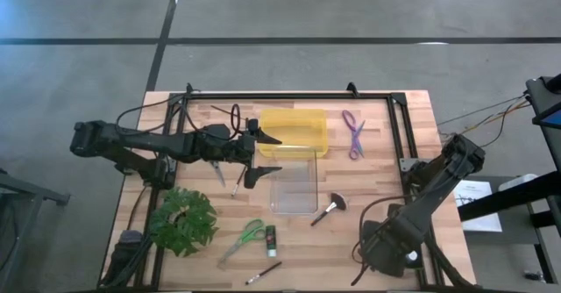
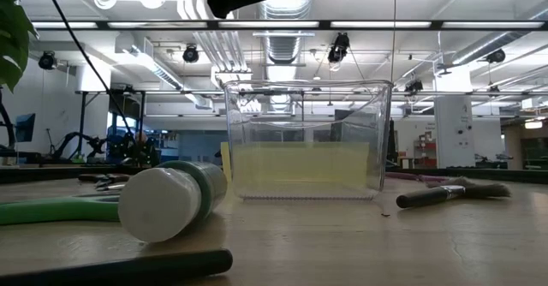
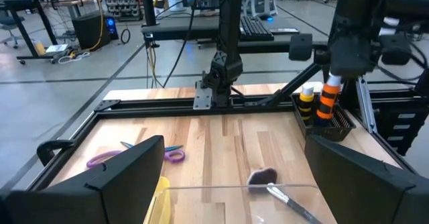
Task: Pick & Place Paint Supplies
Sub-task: Put the orange paint bottle into the black bin
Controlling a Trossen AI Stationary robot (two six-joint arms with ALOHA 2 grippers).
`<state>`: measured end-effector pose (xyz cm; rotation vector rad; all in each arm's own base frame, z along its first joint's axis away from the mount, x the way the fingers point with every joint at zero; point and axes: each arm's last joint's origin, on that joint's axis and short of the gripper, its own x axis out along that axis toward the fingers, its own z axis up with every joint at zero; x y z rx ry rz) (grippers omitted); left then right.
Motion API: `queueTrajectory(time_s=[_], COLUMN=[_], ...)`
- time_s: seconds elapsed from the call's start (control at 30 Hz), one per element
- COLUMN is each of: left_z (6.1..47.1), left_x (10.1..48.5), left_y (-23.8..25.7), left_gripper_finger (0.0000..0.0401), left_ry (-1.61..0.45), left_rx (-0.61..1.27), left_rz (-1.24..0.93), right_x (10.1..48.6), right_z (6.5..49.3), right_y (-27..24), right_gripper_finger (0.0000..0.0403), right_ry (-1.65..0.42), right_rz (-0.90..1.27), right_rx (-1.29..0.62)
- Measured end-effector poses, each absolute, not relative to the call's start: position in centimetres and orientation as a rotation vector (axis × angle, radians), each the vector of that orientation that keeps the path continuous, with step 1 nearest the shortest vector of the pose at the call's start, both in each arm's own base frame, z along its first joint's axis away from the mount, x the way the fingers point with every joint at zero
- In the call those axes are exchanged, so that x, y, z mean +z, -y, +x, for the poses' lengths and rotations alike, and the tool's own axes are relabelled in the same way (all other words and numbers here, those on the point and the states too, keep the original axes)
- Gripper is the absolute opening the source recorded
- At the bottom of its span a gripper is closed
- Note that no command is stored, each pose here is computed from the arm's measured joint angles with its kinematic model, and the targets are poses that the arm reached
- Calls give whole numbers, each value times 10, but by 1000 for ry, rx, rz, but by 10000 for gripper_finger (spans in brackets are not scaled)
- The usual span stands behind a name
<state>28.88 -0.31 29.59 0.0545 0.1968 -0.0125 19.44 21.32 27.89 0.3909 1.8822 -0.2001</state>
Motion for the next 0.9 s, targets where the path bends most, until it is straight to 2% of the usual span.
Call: queueTrajectory(time_s=[0.4, 0.9], left_z=[289, 289], left_x=[296, 296], left_y=[3, 3], left_gripper_finger=[367, 367], left_ry=[-195, -195], left_rx=[-12, -8], left_rz=[50, 48], right_x=[242, 223], right_z=[183, 170], right_y=[-213, -197], right_gripper_finger=[111, 111], right_ry=[-1948, -1917], right_rz=[320, 335], right_rx=[-173, -93])
